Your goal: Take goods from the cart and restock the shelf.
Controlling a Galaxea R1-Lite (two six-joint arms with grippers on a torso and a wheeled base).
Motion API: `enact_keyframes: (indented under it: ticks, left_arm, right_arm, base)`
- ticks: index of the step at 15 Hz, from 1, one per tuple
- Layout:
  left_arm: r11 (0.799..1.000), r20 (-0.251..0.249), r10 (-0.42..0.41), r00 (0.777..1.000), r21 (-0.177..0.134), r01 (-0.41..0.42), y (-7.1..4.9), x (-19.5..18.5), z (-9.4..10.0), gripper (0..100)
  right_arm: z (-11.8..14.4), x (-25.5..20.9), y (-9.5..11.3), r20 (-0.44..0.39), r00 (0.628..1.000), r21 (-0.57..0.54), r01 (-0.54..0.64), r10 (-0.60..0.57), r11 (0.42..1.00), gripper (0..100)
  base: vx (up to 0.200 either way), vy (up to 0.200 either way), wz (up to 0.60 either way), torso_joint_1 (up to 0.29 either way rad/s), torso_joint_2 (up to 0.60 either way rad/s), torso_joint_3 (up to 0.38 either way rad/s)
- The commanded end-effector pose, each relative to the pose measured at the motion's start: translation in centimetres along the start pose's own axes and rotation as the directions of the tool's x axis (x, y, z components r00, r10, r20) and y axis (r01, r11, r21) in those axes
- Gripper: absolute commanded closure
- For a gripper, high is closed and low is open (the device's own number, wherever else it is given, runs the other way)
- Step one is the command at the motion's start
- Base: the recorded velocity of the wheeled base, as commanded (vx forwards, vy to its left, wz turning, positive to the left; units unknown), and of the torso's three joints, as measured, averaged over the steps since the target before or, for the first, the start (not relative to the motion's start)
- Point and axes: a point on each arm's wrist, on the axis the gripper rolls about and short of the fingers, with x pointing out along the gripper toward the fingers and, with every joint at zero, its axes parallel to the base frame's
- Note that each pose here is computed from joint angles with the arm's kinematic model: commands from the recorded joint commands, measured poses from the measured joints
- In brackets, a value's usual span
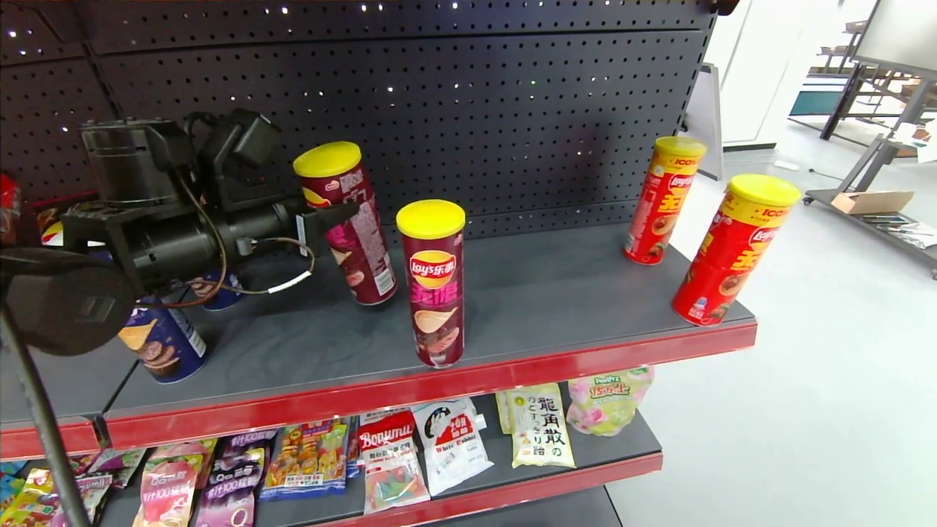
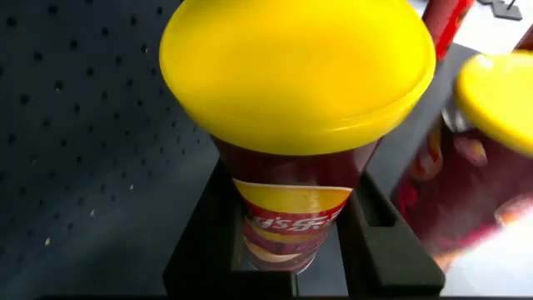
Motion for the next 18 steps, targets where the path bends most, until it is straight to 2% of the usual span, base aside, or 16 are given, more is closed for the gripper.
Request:
enact_keyframes:
  ticks: [1, 4, 8, 12, 13, 15, 18]
  left_arm:
    - [1.000, -0.035, -0.024, 0.999, -0.011, 0.024, 0.0, 1.8, 0.2, 100]
    - [0.999, -0.047, -0.048, 0.998, -0.013, 0.048, -0.3, 3.9, -0.1, 100]
    - [0.999, -0.018, -0.043, 0.999, -0.001, 0.043, 0.0, 6.7, 0.4, 100]
    - [0.998, -0.039, -0.062, 0.997, -0.007, 0.062, -0.3, 7.7, -0.6, 100]
    - [0.998, -0.046, -0.068, 0.997, 0.000, 0.068, -0.4, 8.1, -1.0, 100]
    - [0.996, -0.058, -0.078, 0.995, 0.038, 0.080, -0.8, 8.7, -1.7, 100]
    - [0.995, -0.068, -0.081, 0.994, 0.052, 0.084, -0.7, 9.0, -2.2, 100]
  right_arm:
    - [0.0, 0.0, 0.0, -0.001, 1.000, 0.000, -0.001, 0.001, 1.000, 0]
    - [0.0, 0.0, 0.0, -0.001, 1.000, 0.000, -0.001, 0.001, 1.000, 0]
    - [0.0, 0.0, 0.0, -0.001, 1.000, 0.000, -0.001, 0.001, 1.000, 0]
    - [0.0, 0.0, 0.0, -0.001, 1.000, 0.000, -0.001, 0.001, 1.000, 0]
    - [0.0, 0.0, 0.0, -0.001, 1.000, 0.000, -0.001, 0.001, 1.000, 0]
    - [0.0, 0.0, 0.0, -0.001, 1.000, 0.000, -0.001, 0.001, 1.000, 0]
    - [0.0, 0.0, 0.0, -0.001, 1.000, 0.000, -0.001, 0.001, 1.000, 0]
  base:
    - [0.000, 0.000, 0.00, 0.000, 0.00, 0.000]
    - [0.000, 0.000, 0.00, 0.000, 0.00, 0.000]
    - [0.000, 0.000, 0.00, 0.000, 0.00, 0.000]
    - [0.000, 0.000, 0.00, 0.000, 0.00, 0.000]
    - [0.000, 0.000, 0.00, 0.000, 0.00, 0.000]
    - [0.000, 0.000, 0.00, 0.000, 0.00, 0.000]
    - [0.000, 0.000, 0.00, 0.000, 0.00, 0.000]
